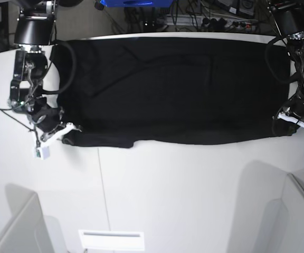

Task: Fold the T-shirt properly
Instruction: 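Fold the hem over onto the shoulders with both grippers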

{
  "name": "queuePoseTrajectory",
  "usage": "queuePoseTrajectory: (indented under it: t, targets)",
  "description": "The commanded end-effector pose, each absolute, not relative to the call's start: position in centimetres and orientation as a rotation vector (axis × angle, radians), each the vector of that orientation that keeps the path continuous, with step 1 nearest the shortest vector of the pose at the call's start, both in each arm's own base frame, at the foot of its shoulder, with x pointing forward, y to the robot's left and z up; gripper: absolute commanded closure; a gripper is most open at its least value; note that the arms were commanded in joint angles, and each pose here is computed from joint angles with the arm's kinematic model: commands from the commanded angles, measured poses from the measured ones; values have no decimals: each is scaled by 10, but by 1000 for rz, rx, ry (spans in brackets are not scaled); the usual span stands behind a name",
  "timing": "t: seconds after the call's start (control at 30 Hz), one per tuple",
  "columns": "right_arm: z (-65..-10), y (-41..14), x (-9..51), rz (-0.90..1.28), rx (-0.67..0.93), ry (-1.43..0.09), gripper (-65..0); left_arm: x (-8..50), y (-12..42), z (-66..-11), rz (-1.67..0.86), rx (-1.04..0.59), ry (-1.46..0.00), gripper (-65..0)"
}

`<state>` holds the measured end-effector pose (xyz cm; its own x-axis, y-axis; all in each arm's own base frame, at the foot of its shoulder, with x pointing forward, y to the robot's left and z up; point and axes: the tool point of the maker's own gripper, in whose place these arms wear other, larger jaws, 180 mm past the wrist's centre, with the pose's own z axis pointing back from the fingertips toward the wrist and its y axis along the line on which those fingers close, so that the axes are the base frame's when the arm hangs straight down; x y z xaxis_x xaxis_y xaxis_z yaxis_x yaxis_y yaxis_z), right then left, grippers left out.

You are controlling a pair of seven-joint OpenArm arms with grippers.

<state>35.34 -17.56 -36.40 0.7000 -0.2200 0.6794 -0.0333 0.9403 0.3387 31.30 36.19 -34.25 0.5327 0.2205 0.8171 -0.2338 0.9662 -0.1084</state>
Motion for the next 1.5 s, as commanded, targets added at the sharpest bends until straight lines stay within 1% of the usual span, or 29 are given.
queuePoseTrajectory:
  t: [0.0,0.23,0.33,0.63,0.73,0.93,1.07,1.23,1.33,1.47]
  targets:
    - [-344,-180,363,-112,345,-861,0,323,364,-319,238,24,-1039,0]
    - [-328,-178,345,-123,353,-855,0,317,360,-318,213,33,-1033,0]
    - [-332,-175,333,-117,352,-826,0,316,357,-314,197,38,-1040,0]
    - [-335,-181,306,-139,331,-812,0,296,369,-312,172,80,-1014,0]
    - [-339,-179,298,-132,328,-784,0,288,369,-316,167,87,-998,0]
    - [-331,-175,287,-104,318,-789,0,276,372,-325,168,95,-964,0]
    - [-335,-170,281,-105,328,-758,0,269,363,-327,118,81,-950,0]
    - [-329,-179,268,-150,316,-756,0,260,355,-329,74,74,-930,0]
    - [-333,-182,259,-163,310,-703,0,254,356,-327,68,83,-928,0]
    - [-343,-174,246,-175,330,-655,0,245,366,-317,77,118,-940,0]
